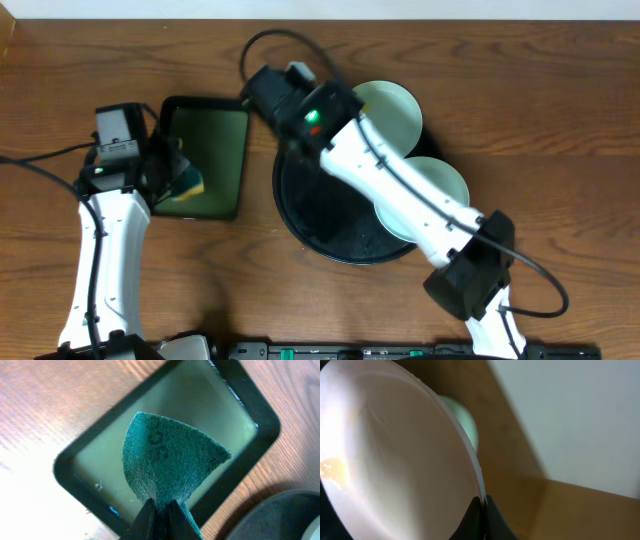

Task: Clean dirty plates on tray and stack at the side
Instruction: 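Lift the pink plate with the right gripper and place it right of tray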

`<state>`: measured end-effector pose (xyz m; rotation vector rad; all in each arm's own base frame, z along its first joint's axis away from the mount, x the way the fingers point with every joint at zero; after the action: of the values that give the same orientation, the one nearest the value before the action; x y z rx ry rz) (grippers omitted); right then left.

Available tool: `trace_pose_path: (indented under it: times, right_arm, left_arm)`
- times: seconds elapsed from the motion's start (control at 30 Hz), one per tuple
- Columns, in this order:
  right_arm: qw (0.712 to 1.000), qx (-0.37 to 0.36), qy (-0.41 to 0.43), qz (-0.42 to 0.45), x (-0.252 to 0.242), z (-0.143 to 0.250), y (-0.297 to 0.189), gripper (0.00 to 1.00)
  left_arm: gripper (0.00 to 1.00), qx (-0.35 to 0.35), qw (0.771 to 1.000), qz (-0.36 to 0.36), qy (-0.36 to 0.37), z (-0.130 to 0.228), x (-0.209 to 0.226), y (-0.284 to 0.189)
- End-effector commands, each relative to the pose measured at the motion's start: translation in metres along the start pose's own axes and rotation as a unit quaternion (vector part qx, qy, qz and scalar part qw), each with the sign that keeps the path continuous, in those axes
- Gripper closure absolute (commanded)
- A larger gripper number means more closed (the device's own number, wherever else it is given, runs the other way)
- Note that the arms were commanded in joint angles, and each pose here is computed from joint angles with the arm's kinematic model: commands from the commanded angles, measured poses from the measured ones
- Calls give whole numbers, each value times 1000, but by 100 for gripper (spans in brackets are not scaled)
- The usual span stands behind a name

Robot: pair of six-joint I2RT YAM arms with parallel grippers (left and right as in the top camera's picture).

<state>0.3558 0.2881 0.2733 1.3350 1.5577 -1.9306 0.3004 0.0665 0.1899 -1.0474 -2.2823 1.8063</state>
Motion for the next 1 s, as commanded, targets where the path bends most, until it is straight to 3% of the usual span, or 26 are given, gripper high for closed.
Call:
trace_pose_path:
  times: [0.0, 0.47, 0.57, 0.67, 0.83, 0.97]
  right_arm:
    - [989, 29, 4, 143, -22, 1, -22, 99]
    - [989, 17, -38, 144, -13, -6, -35, 99]
    - [999, -20, -34, 35, 9, -12, -27, 99]
    - [978, -89, -126, -140, 47, -21, -21, 99]
    - [992, -63, -25, -104, 20, -18, 2, 99]
    - [989, -41, 35, -138, 2, -2, 33, 99]
  left_arm:
    - [93, 2, 1000, -3, -5, -4, 8, -2]
    - [93, 2, 1000, -10, -14, -7, 14, -2]
    - [93, 2, 1000, -11, -14, -7, 14, -2]
    - [93, 2, 1000, -11, -14, -7, 15, -2]
    - [92, 3, 1000, -11, -14, -6, 15, -2]
    - [92, 3, 1000, -11, -14, -6, 15, -2]
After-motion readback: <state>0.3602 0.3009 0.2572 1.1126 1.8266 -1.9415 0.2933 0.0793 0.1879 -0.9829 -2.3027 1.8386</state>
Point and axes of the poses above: each gripper's point midway between its finger pads, its own y axis out along the fingers, its own x axis along the line the jaws close on, z = x × y, the point moved 6 cm from there along -y, back along the fingers, and after that the axes turned 13 degrees about -y, right-handed, at the moved point
